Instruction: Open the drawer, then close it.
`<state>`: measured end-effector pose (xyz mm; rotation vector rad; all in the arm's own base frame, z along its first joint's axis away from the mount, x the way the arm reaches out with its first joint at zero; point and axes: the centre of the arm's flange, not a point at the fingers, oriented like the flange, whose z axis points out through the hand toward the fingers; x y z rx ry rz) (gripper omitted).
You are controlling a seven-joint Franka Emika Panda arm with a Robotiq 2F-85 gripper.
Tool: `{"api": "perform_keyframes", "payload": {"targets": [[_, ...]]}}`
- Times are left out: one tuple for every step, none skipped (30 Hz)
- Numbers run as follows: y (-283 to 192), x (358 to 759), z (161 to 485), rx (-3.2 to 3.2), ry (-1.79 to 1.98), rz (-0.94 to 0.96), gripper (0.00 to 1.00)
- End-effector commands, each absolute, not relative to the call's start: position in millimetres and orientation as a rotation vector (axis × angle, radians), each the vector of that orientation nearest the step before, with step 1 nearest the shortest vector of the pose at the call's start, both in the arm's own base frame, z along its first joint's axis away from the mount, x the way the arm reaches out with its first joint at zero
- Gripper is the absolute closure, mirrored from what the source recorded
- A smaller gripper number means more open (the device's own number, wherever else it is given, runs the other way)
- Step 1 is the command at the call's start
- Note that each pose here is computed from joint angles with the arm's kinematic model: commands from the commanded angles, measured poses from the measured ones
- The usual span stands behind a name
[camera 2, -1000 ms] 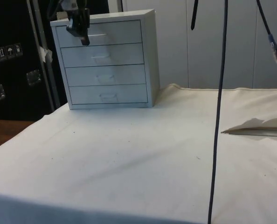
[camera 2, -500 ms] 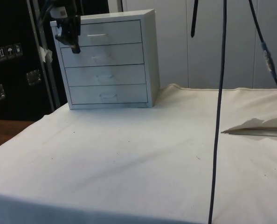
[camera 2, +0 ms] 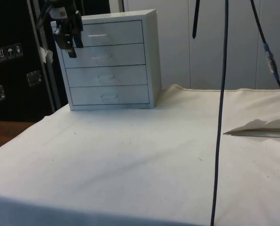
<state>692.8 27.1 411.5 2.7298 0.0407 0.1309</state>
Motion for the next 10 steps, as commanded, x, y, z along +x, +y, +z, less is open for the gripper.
{"api": "perform_keyframes", "payload": {"targets": [[26.5,691.9,413.2,2.733,0.041,0.129,0.48],[27.1,692.8,411.5,2.73,0.041,0.131,0.4],[26.5,691.9,413.2,2.733,0.041,0.129,0.4],[26.5,691.9,413.2,2.733,0.041,0.129,0.35],[26.5,691.9,413.2,2.733,0.041,0.129,0.3],[26.5,691.9,413.2,2.733,0.041,0.129,0.2],[26.6,692.0,412.7,2.732,0.041,0.128,0.15],[26.7,692.1,412.2,2.732,0.04,0.129,0.11],[27.4,692.3,412.4,2.732,0.042,0.13,0.06],[27.1,692.8,411.5,2.73,0.041,0.131,0.01]]}}
